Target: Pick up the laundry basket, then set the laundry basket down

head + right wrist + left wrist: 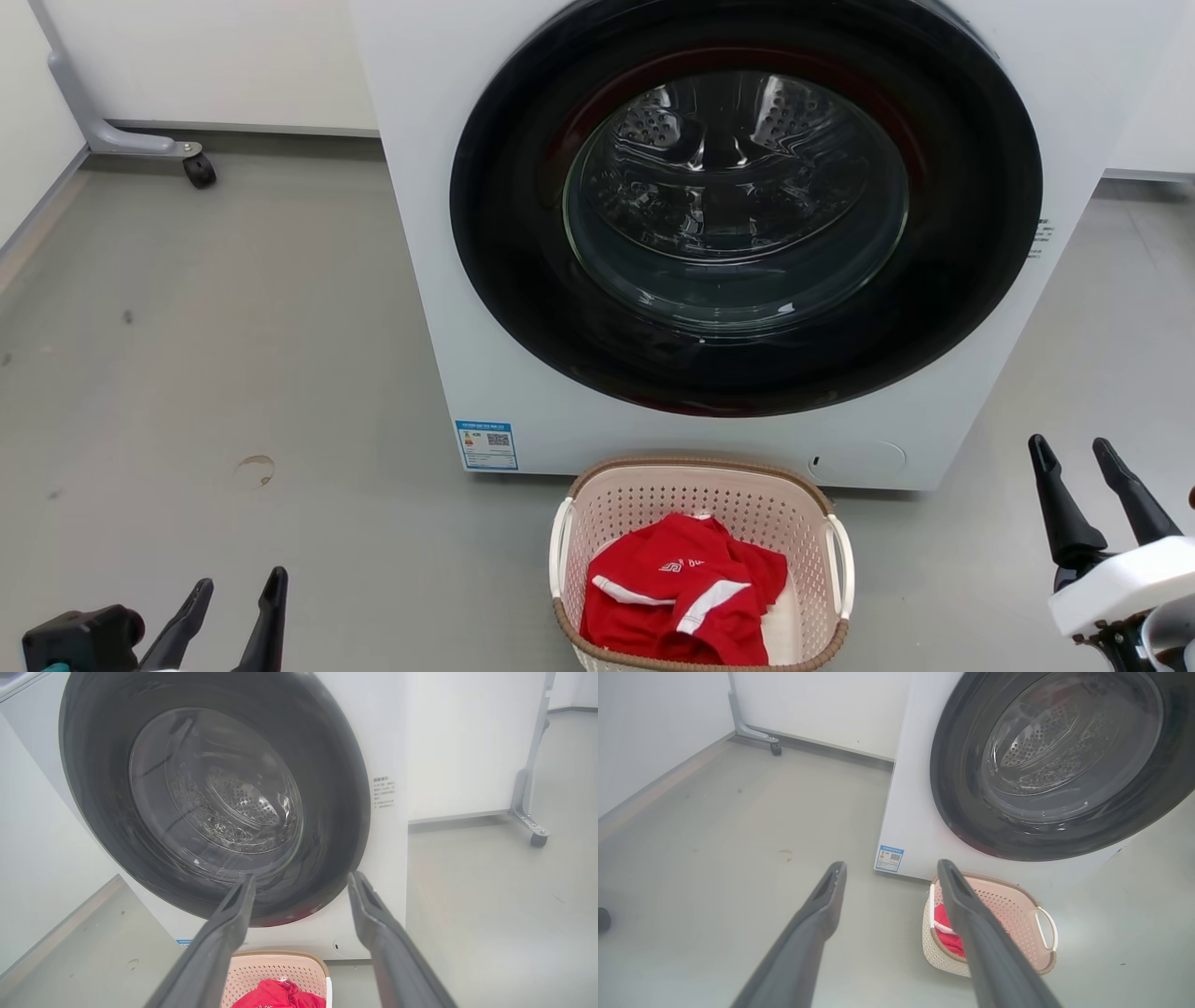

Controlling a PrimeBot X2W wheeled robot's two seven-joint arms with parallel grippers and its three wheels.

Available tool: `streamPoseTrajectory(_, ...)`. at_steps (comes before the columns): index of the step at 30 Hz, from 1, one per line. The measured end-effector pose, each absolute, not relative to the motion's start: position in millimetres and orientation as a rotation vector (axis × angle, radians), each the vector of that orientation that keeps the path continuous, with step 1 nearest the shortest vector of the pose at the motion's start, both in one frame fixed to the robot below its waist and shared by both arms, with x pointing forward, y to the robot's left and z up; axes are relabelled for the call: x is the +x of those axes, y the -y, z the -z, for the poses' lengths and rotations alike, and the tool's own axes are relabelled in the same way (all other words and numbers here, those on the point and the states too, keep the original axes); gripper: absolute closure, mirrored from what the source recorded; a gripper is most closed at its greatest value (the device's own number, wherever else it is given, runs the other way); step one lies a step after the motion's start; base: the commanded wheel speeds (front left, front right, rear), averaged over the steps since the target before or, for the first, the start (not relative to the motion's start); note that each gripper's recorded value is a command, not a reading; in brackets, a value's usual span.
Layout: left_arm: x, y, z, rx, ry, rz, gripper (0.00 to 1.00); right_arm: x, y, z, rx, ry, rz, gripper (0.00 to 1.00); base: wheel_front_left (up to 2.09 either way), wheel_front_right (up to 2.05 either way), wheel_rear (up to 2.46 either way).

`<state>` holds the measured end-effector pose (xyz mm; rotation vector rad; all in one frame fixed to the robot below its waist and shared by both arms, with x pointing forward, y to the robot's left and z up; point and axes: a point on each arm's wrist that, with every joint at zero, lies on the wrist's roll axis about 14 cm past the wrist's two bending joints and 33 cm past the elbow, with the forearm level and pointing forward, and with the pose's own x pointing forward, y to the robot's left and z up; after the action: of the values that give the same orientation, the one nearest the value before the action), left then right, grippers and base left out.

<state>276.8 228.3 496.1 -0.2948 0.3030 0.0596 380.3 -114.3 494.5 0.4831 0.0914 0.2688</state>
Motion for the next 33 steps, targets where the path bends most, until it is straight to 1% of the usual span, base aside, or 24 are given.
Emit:
streamPoseTrajectory(9,276.0,-229.4,-492.9,-0.295,-0.314,-0.067,0.0,381.8,110.3,-500.3,0.478,-0.084,-0.277,0.0,0.0,0.0,0.0)
streamPoseTrajectory(33,277.3,-231.9,-492.0,-0.29,-0.317,-0.062,0.0,375.9,107.8,-490.9,0.486,-0.135,-0.273,0.0,0.0,0.0,0.0)
